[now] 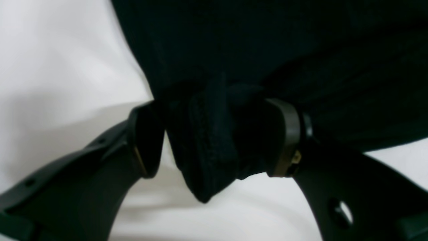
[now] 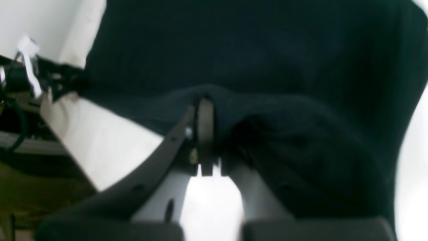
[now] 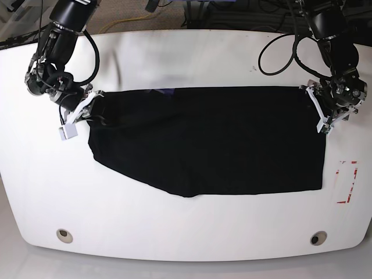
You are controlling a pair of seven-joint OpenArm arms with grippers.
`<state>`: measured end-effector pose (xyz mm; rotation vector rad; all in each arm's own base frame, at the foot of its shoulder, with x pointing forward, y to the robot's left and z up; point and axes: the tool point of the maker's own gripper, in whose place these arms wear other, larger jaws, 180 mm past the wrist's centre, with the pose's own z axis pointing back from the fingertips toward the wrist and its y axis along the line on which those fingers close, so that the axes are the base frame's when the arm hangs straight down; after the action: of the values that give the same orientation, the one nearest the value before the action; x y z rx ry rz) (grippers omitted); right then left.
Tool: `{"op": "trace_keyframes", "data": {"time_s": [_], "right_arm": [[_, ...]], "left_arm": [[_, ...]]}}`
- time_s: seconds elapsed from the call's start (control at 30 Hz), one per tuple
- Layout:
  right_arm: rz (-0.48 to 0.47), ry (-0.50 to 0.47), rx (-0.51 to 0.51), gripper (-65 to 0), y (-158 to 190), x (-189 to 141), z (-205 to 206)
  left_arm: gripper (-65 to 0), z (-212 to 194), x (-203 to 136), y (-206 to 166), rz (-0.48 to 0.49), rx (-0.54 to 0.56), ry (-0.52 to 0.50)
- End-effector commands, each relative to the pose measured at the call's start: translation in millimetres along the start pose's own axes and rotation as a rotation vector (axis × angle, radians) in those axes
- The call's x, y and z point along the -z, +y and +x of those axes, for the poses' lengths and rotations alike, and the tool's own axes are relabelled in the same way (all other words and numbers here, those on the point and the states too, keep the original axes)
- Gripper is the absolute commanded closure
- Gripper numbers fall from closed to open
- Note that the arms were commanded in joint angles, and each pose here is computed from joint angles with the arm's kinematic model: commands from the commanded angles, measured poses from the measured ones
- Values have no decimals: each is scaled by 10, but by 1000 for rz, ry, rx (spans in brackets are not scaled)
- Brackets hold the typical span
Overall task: Fold the T-shirt properly
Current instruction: 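Regrasp the shirt edge with both grippers and smooth it flat, then adjust the left gripper's grip on the shirt edge while right holds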
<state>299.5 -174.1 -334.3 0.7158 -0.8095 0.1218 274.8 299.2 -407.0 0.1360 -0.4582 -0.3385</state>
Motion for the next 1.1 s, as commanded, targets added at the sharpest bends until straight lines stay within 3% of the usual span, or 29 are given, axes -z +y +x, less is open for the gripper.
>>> {"op": "trace_keyframes", "data": {"time_s": [0.0, 0.1, 0.27, 0.4, 0.6, 0.77, 0.9, 1.07], "right_arm": [[0, 15, -15, -14, -110, 71, 145], [-15, 69, -27, -51, -210, 175, 172], [-114, 150, -66, -338, -485, 154, 224], [-200, 156, -91, -468, -678, -52, 287], [-291, 165, -136, -445, -774, -392, 211], [-375, 226, -183, -444, -800, -536, -71], [-425, 263, -174, -444, -847, -496, -295], [-426, 247, -158, -449, -868, -452, -397]], "left_arm": [[-407, -109, -14, 111, 56, 44, 75], [-407, -113, -21, 123, 67, 54, 83], [-407, -107, -23, 122, 67, 54, 80], [-407, -93, -26, 129, 68, 52, 76], [-407, 30, -97, 157, 84, 50, 36], [-413, 350, -347, 193, 69, -17, -139], [-414, 445, -508, 301, 63, -94, -237], [-415, 338, -665, 494, 78, -196, -263]]}}
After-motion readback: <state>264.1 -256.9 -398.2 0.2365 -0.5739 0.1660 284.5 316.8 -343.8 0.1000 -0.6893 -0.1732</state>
